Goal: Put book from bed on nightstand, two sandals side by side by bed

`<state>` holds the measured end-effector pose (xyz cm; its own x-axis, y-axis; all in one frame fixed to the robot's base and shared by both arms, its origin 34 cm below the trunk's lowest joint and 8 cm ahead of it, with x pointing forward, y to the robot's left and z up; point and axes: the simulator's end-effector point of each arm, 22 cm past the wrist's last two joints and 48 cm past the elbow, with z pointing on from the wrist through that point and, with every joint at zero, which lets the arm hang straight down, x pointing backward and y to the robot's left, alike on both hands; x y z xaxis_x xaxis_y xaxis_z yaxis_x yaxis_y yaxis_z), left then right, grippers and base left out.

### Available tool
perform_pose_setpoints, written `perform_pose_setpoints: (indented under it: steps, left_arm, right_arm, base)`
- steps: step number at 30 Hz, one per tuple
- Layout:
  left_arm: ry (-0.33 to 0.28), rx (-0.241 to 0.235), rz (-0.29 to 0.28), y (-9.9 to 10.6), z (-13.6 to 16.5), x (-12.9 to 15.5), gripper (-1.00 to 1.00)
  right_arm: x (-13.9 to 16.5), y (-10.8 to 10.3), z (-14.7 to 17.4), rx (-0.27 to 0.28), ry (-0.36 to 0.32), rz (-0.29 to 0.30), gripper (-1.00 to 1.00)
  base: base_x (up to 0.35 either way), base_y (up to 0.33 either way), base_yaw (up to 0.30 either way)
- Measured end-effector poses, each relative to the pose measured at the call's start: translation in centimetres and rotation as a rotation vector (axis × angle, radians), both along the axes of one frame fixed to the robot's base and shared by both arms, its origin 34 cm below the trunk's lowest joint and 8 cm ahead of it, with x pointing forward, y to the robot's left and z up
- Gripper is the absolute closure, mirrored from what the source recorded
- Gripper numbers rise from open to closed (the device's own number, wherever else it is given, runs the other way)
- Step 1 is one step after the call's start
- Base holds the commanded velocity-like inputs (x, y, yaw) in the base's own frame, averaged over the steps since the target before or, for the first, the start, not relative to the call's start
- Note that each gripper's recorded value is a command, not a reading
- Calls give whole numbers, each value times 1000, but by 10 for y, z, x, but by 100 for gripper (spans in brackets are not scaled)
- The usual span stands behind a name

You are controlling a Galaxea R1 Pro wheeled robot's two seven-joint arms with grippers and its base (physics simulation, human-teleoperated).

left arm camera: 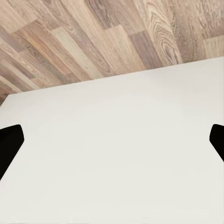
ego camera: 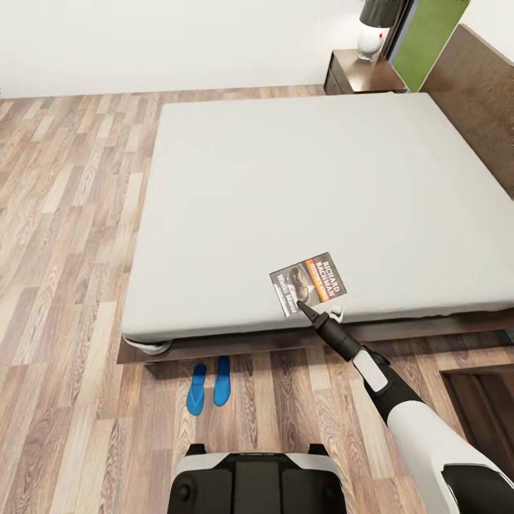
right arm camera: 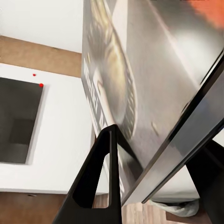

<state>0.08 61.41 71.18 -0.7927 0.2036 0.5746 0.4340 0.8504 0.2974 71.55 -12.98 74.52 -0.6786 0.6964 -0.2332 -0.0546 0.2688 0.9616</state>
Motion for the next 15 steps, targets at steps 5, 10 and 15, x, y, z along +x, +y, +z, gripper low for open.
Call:
perform_pose_setpoints:
  steps: [5,10,15]
  left_arm:
    - [2,0,6,0,0,0,-100]
    - [-4,1,5,0,0,2,-100]
    - [-12,1,6,0,-1,4,-100]
  right_arm:
    - [1,1,4,-1,-7,4,100]
    - [3,2,9,0,-16,5,100]
    - [5,1,14,-1,-23,5,100]
  base:
    - [0,0,0]
    - [0,0,0]
    - [0,0,0]
